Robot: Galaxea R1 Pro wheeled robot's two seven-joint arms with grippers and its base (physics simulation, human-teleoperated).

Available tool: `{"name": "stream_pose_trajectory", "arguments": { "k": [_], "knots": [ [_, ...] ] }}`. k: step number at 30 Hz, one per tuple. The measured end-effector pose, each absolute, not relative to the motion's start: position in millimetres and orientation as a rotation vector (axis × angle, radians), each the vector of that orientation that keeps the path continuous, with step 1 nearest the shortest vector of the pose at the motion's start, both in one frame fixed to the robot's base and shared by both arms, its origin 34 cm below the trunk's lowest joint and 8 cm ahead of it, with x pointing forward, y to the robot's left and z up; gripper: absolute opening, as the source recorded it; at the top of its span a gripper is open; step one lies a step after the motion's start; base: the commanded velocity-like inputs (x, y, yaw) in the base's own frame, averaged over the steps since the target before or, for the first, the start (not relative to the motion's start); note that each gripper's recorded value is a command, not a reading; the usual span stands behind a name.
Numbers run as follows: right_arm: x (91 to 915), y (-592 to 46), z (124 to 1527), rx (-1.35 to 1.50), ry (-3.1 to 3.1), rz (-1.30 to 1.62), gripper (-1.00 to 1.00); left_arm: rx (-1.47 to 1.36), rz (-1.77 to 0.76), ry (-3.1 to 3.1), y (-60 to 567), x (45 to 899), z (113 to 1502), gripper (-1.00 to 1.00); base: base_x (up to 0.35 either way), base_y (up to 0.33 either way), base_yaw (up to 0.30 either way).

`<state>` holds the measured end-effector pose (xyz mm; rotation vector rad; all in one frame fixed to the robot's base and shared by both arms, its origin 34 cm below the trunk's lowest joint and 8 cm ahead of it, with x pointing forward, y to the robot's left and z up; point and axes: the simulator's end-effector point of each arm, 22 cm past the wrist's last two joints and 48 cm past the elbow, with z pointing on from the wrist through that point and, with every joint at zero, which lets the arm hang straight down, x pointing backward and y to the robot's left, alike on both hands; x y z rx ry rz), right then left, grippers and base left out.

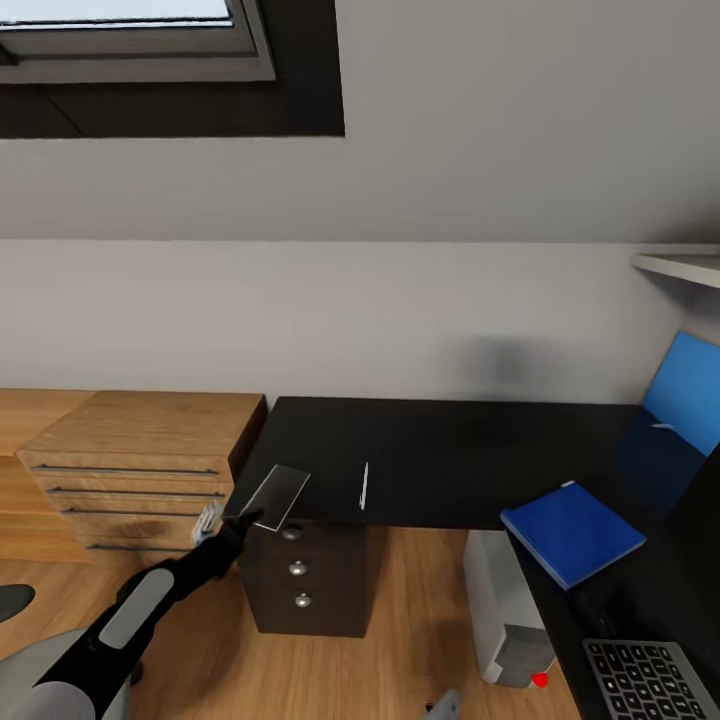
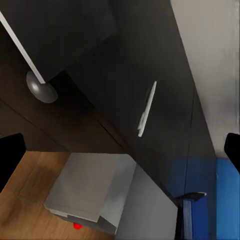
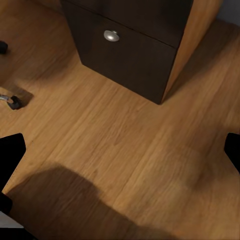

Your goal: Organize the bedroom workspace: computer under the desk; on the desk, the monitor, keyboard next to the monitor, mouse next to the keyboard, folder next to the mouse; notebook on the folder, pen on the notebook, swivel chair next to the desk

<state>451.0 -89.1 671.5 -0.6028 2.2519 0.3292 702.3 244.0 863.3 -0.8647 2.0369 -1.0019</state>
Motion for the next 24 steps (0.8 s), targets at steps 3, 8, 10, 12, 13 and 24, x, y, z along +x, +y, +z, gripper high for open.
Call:
{"name": "stream_pose_trajectory", "arguments": {
  "k": [3,8,10,12,13,24],
  "knots": [
    [450,-88,666,-0.603,2.252,0.33,1.0,-0.85,-1.009,2.02,248,705,866,1.0,0.0,0.0,0.0],
    [449,-87,666,-0.601,2.253,0.331,1.0,-0.839,-1.006,2.001,259,707,871,1.0,0.0,0.0,0.0],
    [449,-87,666,-0.601,2.253,0.331,1.0,-0.839,-1.005,1.999,260,708,872,1.0,0.0,0.0,0.0],
    [449,-87,666,-0.6,2.253,0.331,1.0,-0.84,-1.003,1.997,261,708,871,1.0,0.0,0.0,0.0],
    [449,-86,665,-0.6,2.253,0.331,1.0,-0.842,-1.001,1.998,262,707,871,1.0,0.0,0.0,0.0],
    [450,-82,667,-0.579,2.253,0.339,1.0,-0.887,-0.981,2.029,267,698,849,1.0,0.0,0.0,0.059]
  ]
}}
